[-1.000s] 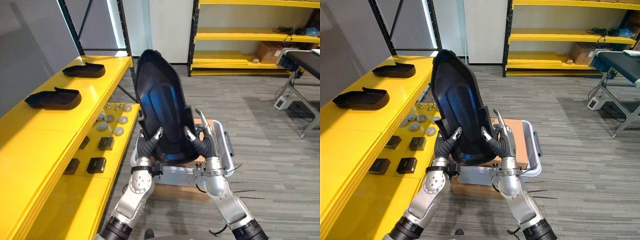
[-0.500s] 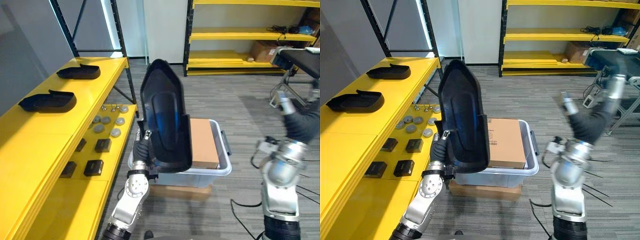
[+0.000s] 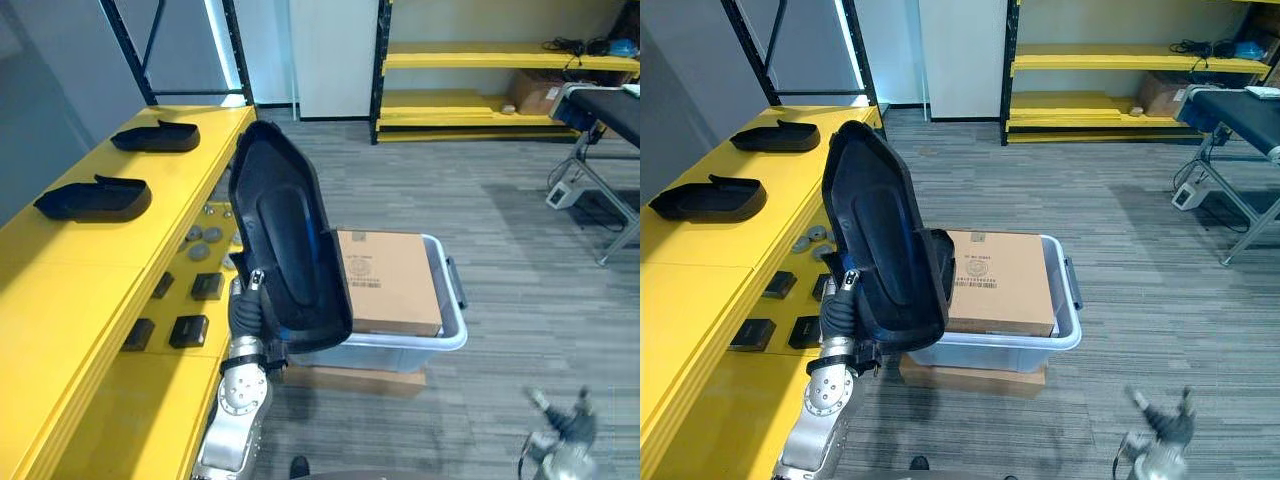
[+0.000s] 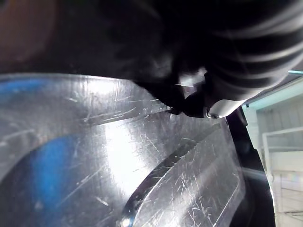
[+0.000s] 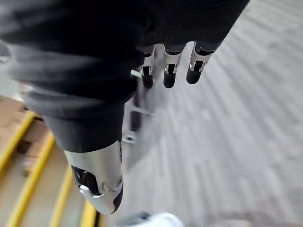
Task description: Walk over and take plastic housings, then place them on the shelf
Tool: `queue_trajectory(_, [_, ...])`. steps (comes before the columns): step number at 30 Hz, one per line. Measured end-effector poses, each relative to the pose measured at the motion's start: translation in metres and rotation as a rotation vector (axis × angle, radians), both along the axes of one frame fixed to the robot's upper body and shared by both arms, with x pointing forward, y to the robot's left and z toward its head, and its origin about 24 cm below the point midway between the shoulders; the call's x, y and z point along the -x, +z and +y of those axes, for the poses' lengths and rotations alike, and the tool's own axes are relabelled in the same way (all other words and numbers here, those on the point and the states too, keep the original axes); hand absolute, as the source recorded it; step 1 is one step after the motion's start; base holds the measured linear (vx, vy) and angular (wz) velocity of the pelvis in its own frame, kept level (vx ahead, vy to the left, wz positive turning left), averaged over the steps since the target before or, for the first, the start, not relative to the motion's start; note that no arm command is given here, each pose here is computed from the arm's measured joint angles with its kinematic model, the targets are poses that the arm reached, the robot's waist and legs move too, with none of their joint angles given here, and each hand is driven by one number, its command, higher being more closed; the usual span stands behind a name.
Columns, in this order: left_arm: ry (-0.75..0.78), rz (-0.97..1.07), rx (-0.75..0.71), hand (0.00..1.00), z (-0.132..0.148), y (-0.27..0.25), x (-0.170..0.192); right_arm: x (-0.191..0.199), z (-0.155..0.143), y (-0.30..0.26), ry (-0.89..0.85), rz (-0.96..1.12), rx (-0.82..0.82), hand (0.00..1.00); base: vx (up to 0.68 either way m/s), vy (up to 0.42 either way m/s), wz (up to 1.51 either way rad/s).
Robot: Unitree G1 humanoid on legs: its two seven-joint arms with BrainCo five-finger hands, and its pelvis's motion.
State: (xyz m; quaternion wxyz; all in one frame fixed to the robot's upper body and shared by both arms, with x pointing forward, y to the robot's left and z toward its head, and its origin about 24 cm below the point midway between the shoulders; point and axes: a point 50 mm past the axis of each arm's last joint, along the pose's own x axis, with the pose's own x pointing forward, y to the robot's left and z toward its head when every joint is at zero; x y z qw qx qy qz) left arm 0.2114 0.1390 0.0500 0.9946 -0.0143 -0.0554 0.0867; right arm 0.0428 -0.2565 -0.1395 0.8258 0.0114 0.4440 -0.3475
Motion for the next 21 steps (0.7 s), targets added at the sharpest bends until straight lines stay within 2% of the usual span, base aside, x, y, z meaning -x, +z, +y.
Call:
queue_trajectory(6, [-0.021,0.022,0.004,1.00,-0.002,-0.004,0.008,0.003,0.029,-0.014,0.158,0.091,-0.082,0.00,-0.01,-0.015,0.57])
queue_trajectory(11, [-0.081,-0.011,0.050,1.00,-0.016,0.004,0.007,-0.011,0.042,-0.019,0.247,0.129,-0.088,0.00,0.01,-0.022,1.49])
queue_trajectory(18, [-0.135,-0.065,0.103,1.00,-0.030,0.013,0.004,-0.045,0.025,-0.009,0.264,0.060,-0.021,0.00,0.16,0.065,1.54])
queue_trajectory(21, [-0.156,-0.100,0.132,1.00,-0.033,0.019,-0.001,-0.064,0.034,-0.007,0.276,0.014,-0.036,0.00,0.19,0.087,0.61])
